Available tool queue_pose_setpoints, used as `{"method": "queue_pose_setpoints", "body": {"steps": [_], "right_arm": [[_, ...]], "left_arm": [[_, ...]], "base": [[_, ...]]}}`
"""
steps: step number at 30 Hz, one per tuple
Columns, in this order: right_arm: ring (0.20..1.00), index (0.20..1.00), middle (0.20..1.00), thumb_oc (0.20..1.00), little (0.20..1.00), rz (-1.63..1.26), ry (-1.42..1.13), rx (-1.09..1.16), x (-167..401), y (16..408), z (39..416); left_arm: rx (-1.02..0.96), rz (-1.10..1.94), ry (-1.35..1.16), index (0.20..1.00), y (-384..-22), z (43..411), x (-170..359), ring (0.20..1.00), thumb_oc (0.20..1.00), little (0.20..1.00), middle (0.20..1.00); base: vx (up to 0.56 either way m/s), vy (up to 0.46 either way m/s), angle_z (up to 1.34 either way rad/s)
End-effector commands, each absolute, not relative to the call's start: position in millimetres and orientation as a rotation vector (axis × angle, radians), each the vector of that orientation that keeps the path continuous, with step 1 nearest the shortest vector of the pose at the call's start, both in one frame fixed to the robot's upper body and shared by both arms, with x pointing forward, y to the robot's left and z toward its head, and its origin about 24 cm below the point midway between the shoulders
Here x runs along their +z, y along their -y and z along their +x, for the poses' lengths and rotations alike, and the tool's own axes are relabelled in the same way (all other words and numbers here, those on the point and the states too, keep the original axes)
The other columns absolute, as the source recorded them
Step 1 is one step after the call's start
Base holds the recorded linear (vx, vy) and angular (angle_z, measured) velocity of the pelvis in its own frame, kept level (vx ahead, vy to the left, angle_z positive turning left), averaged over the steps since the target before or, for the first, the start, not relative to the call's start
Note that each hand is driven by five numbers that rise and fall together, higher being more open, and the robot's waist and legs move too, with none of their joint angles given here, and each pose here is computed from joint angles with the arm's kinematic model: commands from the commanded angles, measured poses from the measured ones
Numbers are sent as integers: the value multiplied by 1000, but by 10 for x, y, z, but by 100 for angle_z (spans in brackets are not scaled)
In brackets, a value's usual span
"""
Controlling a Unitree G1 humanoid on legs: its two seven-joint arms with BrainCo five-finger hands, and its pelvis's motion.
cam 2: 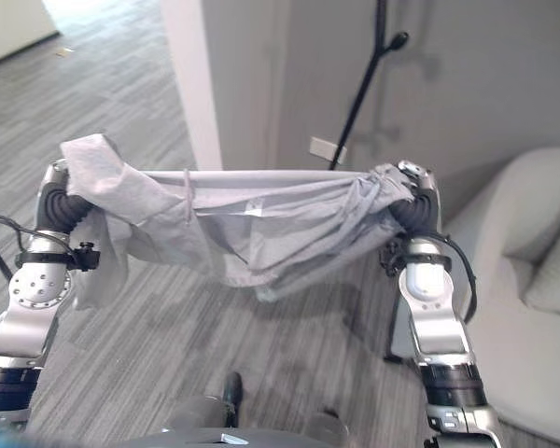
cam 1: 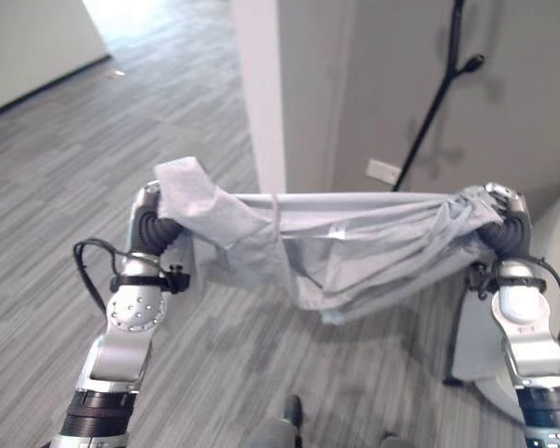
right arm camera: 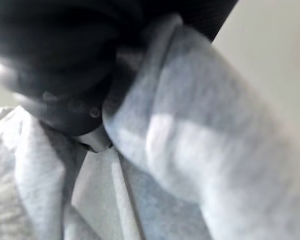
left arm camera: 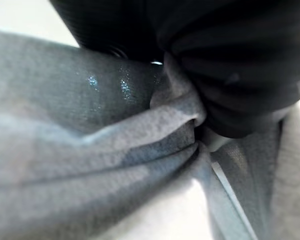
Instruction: Hang the clothes on the sofa on the clothes rack.
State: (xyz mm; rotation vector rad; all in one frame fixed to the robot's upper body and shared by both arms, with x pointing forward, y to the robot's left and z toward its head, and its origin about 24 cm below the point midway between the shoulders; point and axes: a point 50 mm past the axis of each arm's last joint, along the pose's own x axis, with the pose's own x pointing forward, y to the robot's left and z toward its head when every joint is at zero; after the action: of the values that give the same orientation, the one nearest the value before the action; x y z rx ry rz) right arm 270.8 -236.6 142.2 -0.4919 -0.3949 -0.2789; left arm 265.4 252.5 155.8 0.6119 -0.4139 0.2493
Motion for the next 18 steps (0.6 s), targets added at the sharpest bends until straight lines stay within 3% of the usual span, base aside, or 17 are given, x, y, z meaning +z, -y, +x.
{"method": "queue_pose_setpoints", "body": {"steps": [1,10,18], "right_arm": [[200,200,200,200,200,-529,538,-352,1749,2503,2703],[200,200,200,200,200,-535,501,-369,1695,2609,2653],[200,200,200,200,200,-575,563,-350,1946,2669,2764]], "left_arm": [[251,607,518,200,-2451,2601,1679,200,200,200,200],[241,601,499,200,-2416,2620,1637,200,200,200,200],[214,616,611,200,-2302,2757,1926,200,200,200,200]], "base": [[138,-70,78],[40,-113,15],[-46,-138,7]]}}
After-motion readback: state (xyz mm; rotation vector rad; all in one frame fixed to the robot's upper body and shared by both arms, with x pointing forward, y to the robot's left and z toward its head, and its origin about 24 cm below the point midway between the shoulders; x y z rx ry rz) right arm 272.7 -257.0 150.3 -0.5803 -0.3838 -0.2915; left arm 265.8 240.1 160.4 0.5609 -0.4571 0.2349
